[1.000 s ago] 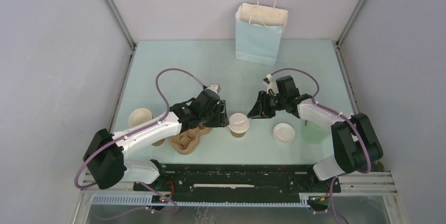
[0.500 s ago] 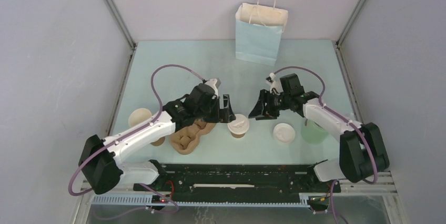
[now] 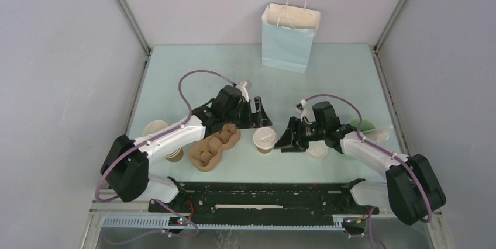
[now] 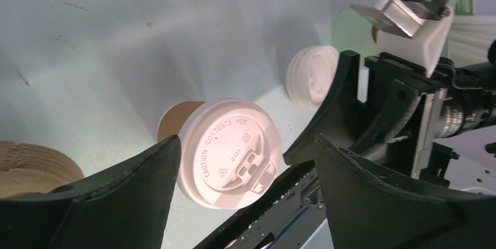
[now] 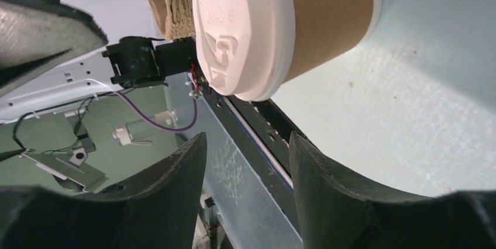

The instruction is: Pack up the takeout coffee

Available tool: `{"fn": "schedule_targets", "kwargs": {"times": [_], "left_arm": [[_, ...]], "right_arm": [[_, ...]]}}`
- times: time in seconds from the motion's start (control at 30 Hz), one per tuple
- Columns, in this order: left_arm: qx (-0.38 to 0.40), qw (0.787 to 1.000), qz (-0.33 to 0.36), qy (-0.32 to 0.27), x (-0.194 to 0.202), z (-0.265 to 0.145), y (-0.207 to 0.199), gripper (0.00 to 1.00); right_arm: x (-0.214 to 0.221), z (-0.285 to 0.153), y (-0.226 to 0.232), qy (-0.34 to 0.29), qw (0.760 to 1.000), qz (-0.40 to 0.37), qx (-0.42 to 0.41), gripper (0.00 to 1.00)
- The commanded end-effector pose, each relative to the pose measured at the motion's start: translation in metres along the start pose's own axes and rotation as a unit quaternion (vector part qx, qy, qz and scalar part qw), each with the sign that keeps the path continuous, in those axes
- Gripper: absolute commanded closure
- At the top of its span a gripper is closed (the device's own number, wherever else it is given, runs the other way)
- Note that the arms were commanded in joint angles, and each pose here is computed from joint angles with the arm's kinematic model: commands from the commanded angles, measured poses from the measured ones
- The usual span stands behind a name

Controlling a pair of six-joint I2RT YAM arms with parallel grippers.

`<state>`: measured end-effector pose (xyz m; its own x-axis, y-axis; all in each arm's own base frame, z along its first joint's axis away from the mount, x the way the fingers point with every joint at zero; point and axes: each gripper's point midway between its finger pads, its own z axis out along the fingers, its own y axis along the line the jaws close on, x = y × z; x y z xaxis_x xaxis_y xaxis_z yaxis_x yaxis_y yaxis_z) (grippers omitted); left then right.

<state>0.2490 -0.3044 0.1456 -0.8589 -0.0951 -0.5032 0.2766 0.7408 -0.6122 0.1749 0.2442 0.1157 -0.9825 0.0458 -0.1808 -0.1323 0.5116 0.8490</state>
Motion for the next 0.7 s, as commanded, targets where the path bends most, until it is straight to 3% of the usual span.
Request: {"fn": "schedule_targets", "kwargs": {"times": [0.0,0.5,0.67], "left_arm": [[0.042,0.999,-0.012,-0.014,-0.006,0.002,-0.013,0.12],[0.038,0.999,-0.021,0.0,0.023,0.003,-0.011,0.13],[0.034,0.999,-0.027,-0.006,0.03,-0.006,-0.007,0.13]], "right_arm": [[-0.021,0.005,0.032,-0.036,0.997,-0.015,-0.062,0.37],[-0.056,0.016,0.009,-0.076,0.995,0.022,-0.054,0.41],[-0.064,0.016,0.001,-0.062,0.996,0.026,-0.055,0.41]]}}
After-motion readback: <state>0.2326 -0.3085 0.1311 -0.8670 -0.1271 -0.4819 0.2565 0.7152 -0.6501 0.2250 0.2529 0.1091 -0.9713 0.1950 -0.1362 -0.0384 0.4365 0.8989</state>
